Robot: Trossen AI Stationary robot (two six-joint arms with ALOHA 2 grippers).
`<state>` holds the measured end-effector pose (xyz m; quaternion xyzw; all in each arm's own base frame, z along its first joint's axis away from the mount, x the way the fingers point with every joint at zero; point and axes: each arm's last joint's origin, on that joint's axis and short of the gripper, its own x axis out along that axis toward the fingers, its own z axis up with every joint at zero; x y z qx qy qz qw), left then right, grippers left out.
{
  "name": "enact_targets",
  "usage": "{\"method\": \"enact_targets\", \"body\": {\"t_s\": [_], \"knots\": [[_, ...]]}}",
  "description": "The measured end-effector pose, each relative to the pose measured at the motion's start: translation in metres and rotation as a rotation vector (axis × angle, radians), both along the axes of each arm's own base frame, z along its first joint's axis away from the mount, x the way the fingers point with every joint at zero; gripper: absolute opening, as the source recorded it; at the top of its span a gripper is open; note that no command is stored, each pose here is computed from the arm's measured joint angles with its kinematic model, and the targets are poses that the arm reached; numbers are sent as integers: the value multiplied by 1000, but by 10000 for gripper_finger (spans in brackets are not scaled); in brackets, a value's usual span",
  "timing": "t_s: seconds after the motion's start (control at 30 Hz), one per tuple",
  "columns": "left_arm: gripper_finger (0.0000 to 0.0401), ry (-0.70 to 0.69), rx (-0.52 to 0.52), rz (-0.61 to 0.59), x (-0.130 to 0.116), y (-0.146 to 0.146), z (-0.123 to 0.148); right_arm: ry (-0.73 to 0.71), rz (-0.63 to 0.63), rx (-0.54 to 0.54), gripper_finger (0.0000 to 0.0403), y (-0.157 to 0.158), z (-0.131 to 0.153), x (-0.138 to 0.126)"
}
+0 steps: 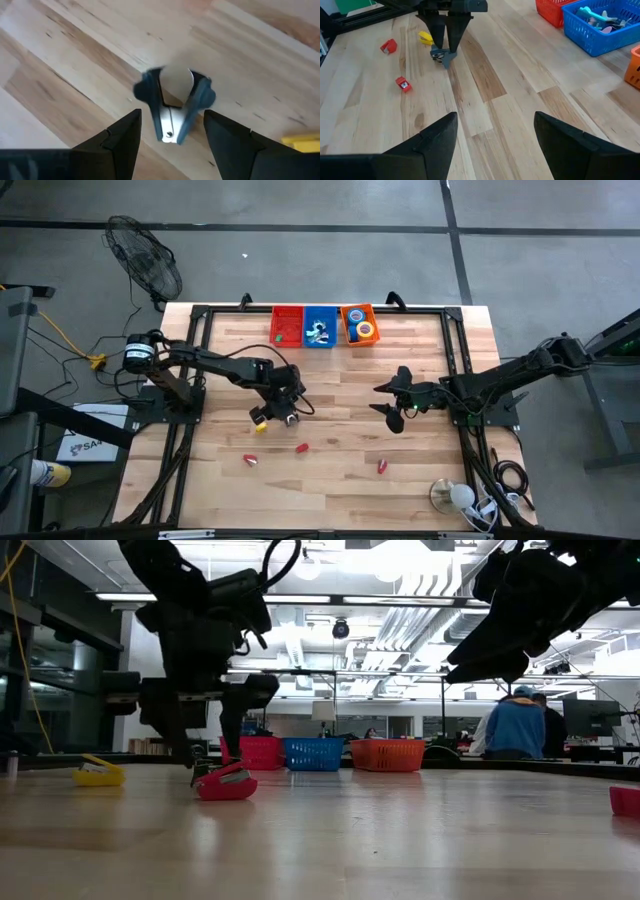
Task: Pick and place Stapler, Stapler remover, tape
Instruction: Put the black staple remover into the blue bin
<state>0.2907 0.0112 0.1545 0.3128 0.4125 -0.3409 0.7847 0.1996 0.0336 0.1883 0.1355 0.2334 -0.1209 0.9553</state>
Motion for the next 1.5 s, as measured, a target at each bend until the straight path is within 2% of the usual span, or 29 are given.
{"method": "enact_targets", "body": {"t_s": [0.13, 0.43, 0.73, 1.1, 1.33, 1.5], "knots": [[211, -17, -43, -21, 1, -1, 1, 0, 0, 0, 254, 0, 0, 0], [211, 8, -42, -50, 8, -11, -15, 2, 0, 0, 254, 0, 0, 0], [210, -42, -42, -84, 13, -26, -15, 7, -4, 7, 254, 0, -1, 0], [134, -39, -80, -27, 15, -26, -14, 5, -8, 15, 254, 0, -1, 0], [87, -55, -134, 90, 20, -25, -11, 4, -13, 23, 254, 0, -1, 0], [69, -121, -84, 280, 27, -21, -6, 3, -17, 28, 254, 0, -1, 0]]}}
